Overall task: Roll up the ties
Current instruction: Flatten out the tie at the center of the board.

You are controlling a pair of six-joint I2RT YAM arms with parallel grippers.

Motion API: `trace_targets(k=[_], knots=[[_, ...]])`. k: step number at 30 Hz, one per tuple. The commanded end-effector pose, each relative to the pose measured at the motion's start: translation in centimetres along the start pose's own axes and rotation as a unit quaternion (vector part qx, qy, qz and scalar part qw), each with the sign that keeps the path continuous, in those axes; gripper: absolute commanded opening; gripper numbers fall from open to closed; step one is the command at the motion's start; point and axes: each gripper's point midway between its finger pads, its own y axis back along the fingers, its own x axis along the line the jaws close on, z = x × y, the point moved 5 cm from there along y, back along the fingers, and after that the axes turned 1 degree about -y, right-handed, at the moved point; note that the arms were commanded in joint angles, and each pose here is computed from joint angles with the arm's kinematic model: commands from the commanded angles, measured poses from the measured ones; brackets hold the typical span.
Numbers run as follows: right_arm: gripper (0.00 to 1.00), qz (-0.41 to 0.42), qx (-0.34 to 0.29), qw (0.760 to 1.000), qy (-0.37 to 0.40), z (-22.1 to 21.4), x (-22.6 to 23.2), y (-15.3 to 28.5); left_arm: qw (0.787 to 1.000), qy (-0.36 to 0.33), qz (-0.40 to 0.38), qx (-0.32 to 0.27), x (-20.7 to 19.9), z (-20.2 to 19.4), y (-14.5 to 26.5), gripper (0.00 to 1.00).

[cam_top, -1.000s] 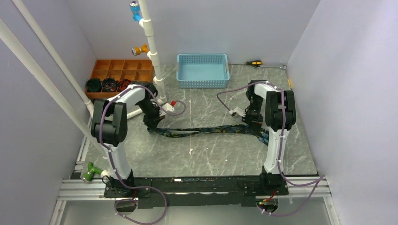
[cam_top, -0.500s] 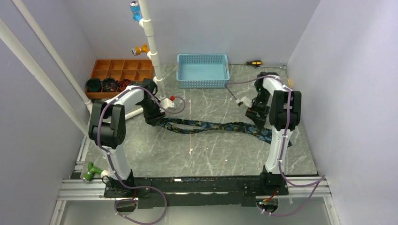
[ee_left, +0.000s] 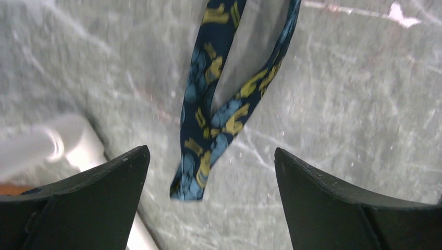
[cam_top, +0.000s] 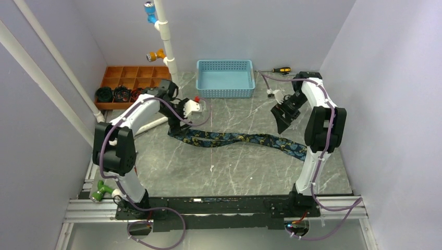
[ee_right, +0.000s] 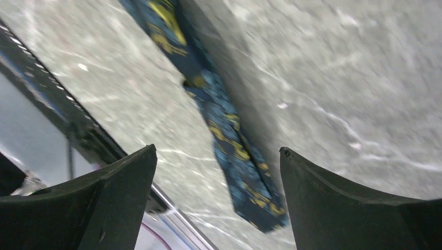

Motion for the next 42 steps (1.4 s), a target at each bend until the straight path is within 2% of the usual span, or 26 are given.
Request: trace_targets(k=[1, 6, 12, 15, 17, 18, 21, 23, 24, 28, 35, 40, 42], knots=[[0.86, 0.073, -0.079, 0.994, -0.035, 2.6, 4.6, 0.6, 0.999, -0.043, 0.014, -0.026, 1.1, 3.6, -2.2, 0.91], [0.76, 0.086, -0.062, 0.993, -0.059, 1.3, 5.9, -0.6, 0.999, -0.032, -0.003, 0.006, 2.8, 3.6, -5.0, 0.69], [0.72, 0.072, -0.021, 0.994, -0.078, -1.1, 5.6, -2.6, 0.996, -0.051, -0.021, 0.064, 2.3, 1.4, -8.1, 0.69], [0.72, 0.066, 0.002, 0.993, -0.093, -2.0, 5.3, -3.2, 0.995, -0.048, -0.035, 0.084, 1.8, 0.4, -9.1, 0.66], [0.71, 0.058, 0.007, 0.993, -0.100, -2.4, 5.0, -3.4, 0.994, -0.043, -0.039, 0.090, 1.7, 0.0, -9.4, 0.55], [0.69, 0.051, 0.012, 0.993, -0.102, -2.6, 4.7, -3.6, 0.995, -0.040, -0.041, 0.087, 1.7, 0.3, -9.2, 0.47], [0.65, 0.031, 0.033, 0.993, -0.106, -2.9, 3.1, -4.7, 0.996, -0.035, -0.057, 0.057, 1.1, 2.1, -7.6, 0.29], [0.59, 0.016, 0.048, 0.993, -0.107, -3.2, 1.7, -5.7, 0.997, -0.035, -0.059, 0.038, 0.7, 3.4, -6.2, 0.04], [0.57, 0.006, 0.053, 0.993, -0.107, -3.3, 0.9, -6.1, 0.997, -0.037, -0.061, 0.031, 0.4, 3.8, -5.5, 0.00], [0.55, -0.003, 0.071, 0.991, -0.113, -3.8, -1.1, -7.4, 0.996, -0.049, -0.077, 0.013, -1.2, 4.8, -3.2, 0.00], [0.54, -0.002, 0.096, 0.990, -0.104, -4.9, -1.9, -8.2, 0.993, -0.062, -0.094, -0.022, -3.7, 5.3, 0.1, 0.00], [0.54, -0.009, 0.104, 0.990, -0.092, -5.1, -2.6, -8.0, 0.989, -0.066, -0.129, -0.019, -4.9, 4.0, 0.1, 0.00], [0.54, -0.014, 0.110, 0.990, -0.087, -5.3, -2.8, -7.8, 0.988, -0.055, -0.136, -0.037, -4.6, 3.9, 0.4, 0.00]])
